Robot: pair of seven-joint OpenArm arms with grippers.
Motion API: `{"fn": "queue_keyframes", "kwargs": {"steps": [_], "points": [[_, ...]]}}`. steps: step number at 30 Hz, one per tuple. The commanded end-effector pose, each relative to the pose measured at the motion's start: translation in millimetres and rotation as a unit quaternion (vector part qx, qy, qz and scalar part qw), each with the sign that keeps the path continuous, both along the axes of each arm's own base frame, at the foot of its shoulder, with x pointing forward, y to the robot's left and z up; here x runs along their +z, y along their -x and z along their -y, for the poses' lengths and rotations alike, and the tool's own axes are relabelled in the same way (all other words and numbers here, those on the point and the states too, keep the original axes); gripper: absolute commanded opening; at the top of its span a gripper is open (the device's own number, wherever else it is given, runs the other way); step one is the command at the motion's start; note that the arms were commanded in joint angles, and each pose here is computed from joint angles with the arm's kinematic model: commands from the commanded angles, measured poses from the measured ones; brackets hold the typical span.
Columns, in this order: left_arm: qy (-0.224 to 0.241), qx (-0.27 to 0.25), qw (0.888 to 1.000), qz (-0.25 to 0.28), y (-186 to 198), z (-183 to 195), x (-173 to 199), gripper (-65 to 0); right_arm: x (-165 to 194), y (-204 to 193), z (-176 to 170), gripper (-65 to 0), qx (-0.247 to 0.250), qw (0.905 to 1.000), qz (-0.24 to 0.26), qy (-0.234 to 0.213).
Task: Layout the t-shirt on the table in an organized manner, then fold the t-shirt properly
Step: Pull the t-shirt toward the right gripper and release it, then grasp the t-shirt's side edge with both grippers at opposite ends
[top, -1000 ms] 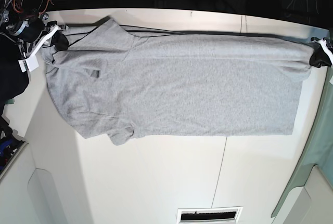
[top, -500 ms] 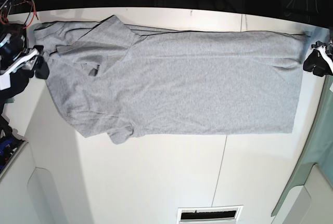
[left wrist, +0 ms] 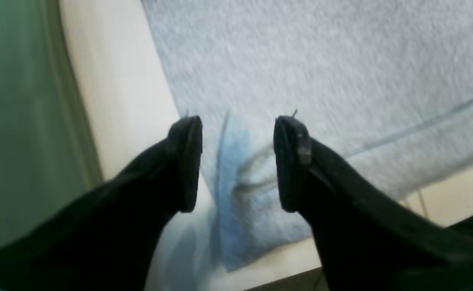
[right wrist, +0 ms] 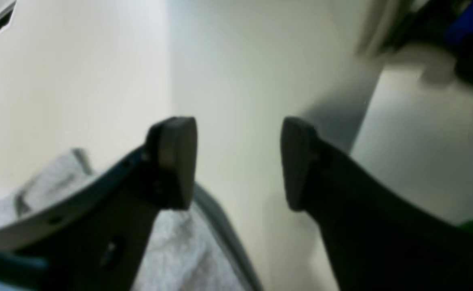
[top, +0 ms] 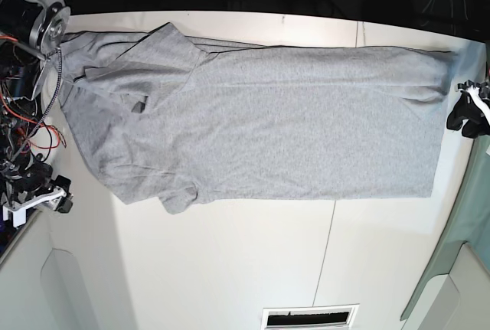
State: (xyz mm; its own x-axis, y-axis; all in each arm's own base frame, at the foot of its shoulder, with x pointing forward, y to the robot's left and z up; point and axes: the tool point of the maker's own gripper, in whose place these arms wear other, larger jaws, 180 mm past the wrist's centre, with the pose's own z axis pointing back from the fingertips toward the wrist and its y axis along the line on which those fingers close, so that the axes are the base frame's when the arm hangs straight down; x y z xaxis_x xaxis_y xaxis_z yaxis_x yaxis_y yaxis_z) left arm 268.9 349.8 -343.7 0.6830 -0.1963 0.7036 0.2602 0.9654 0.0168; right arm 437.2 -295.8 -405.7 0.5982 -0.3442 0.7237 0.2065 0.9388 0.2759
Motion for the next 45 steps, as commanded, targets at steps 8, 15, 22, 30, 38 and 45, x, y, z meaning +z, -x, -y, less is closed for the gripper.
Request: {"fn": "queue_keyframes", "kwargs": {"steps": [8, 15, 22, 30, 38, 45], "points": [[0.022, 0.090, 0.992, 0.086, -82, -50, 29, -33.4, -32, 10, -36, -32.3, 0.045, 0.9976, -0.040, -0.032], [0.068, 0.138, 0.987, 0.055, -123, -39, -34, -33.4, -53, 23, -89, -32.3, 0.087, 0.9907, -0.069, -0.078], [0.108, 0.209, 0.972, 0.015, -131, -16, -88, -33.4, -55, 30, -131, -32.3, 0.131, 0.9795, -0.081, -0.130], [0.117, 0.184, 0.976, 0.021, -145, 11, -86, -33.7, -41, 25, -145, -33.9, 0.151, 0.9752, -0.071, -0.146], [0.082, 0.154, 0.985, -0.010, -139, 11, -90, -65.0, -22, 16, -138, -65.0, 0.162, 0.9774, -0.057, -0.124], [0.145, 0.096, 0.985, 0.016, -138, -1, -39, -65.0, 19, 11, -133, -65.0, 0.187, 0.9751, -0.034, -0.114]]}}
